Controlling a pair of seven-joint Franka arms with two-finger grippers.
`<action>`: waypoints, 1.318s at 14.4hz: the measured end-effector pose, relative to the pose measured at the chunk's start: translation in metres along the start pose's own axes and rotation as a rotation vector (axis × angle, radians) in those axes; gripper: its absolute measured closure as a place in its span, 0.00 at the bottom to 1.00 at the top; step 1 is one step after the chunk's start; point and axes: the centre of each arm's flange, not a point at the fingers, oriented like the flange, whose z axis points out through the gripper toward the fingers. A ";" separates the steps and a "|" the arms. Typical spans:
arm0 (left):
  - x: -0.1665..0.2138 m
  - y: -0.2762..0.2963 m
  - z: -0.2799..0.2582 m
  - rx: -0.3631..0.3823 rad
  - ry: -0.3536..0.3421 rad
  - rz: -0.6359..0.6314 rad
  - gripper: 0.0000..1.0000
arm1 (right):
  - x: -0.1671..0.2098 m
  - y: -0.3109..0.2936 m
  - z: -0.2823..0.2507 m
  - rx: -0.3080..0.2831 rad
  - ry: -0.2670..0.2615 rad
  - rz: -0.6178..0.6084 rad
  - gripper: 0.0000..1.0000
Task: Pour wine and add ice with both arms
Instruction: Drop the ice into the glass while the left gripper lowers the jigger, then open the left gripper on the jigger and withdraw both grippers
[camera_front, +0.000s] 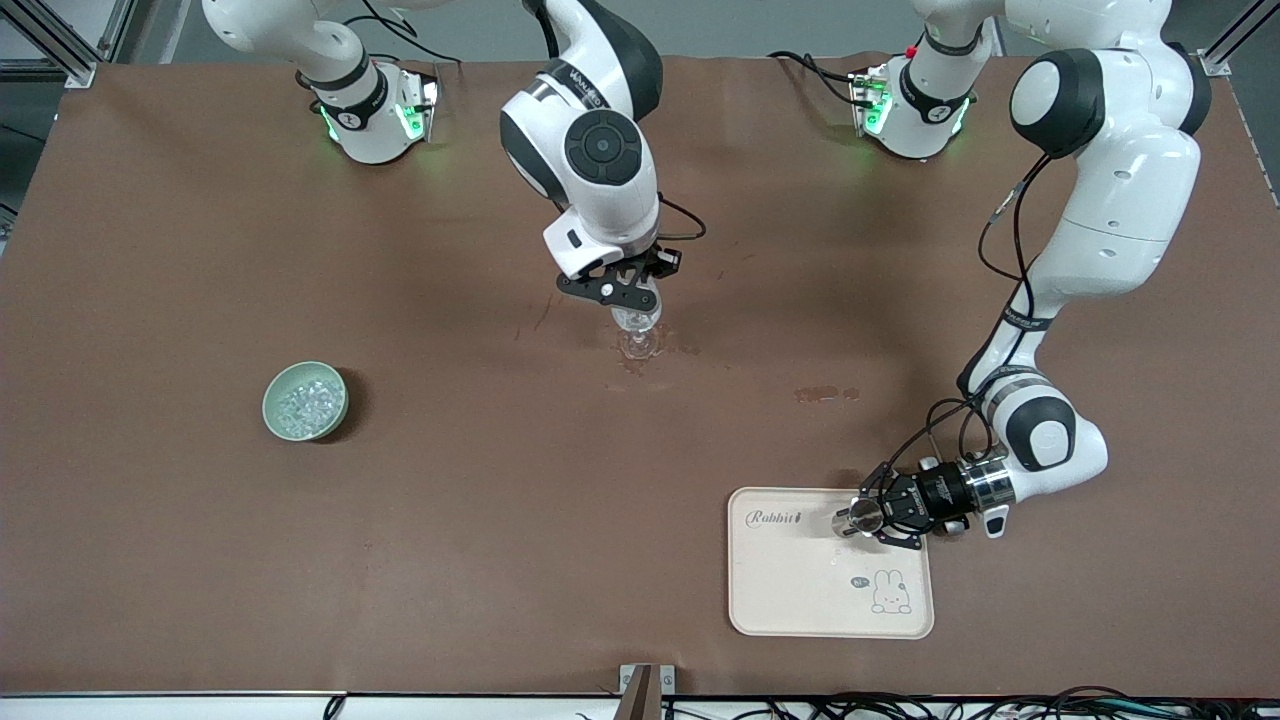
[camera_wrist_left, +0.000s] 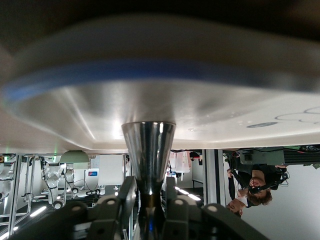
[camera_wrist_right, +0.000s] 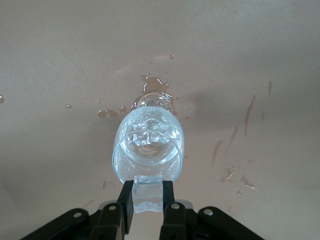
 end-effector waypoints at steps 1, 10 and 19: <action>0.000 0.000 0.000 0.000 0.000 0.002 0.51 | 0.000 0.000 0.000 -0.001 0.000 0.002 0.73; -0.036 0.025 -0.042 0.076 0.107 0.176 0.00 | 0.001 0.000 0.001 -0.001 0.000 0.004 0.56; -0.153 0.035 -0.176 0.375 0.332 0.438 0.00 | 0.051 0.071 -0.138 -0.001 0.151 0.078 0.00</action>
